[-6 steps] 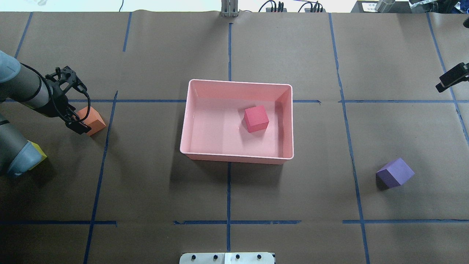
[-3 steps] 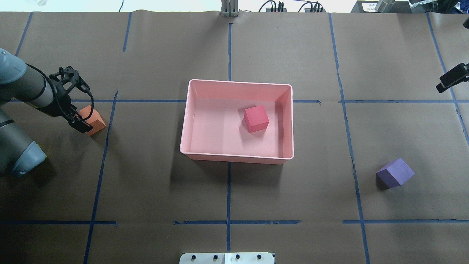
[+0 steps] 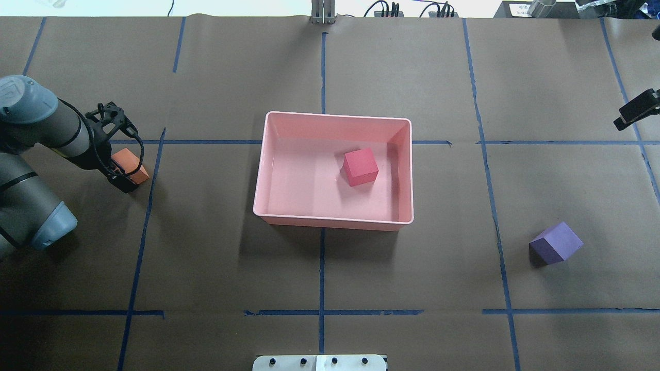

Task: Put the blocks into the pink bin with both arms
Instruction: 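Lower the left gripper over the orange cube and close on it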

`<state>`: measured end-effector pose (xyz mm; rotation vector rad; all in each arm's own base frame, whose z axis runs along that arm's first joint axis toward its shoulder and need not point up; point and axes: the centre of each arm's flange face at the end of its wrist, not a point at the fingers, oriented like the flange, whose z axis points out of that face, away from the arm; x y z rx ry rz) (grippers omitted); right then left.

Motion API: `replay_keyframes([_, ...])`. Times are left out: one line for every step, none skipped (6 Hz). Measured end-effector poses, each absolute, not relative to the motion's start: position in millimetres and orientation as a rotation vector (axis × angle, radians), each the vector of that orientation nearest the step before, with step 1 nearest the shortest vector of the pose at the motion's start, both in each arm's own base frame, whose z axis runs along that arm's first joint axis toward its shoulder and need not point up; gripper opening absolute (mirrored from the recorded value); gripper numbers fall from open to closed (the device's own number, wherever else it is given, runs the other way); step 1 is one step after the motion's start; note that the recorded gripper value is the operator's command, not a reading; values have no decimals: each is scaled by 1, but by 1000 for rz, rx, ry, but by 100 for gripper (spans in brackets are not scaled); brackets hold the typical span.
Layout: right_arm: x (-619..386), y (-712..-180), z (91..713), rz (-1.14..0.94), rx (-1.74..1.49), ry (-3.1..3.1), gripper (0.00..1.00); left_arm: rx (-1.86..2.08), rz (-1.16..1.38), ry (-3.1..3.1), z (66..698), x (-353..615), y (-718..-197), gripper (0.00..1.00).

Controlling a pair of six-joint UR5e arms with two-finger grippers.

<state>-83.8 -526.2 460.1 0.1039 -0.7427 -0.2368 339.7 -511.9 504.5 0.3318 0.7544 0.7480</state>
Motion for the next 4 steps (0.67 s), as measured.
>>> replay_keyframes([-84,-526,460,-237,103,-743,100,324,756,756,506,345,-509,78])
replay_keyframes([-84,-526,461,-236,103,-742,100,320,754,757,504,344,-509,69])
replay_keyframes([-84,-526,460,-233,102,-743,100,325,727,757,496,335,-516,68])
replay_keyframes([-84,-525,460,-230,102,-744,100,336,684,756,478,319,-527,68])
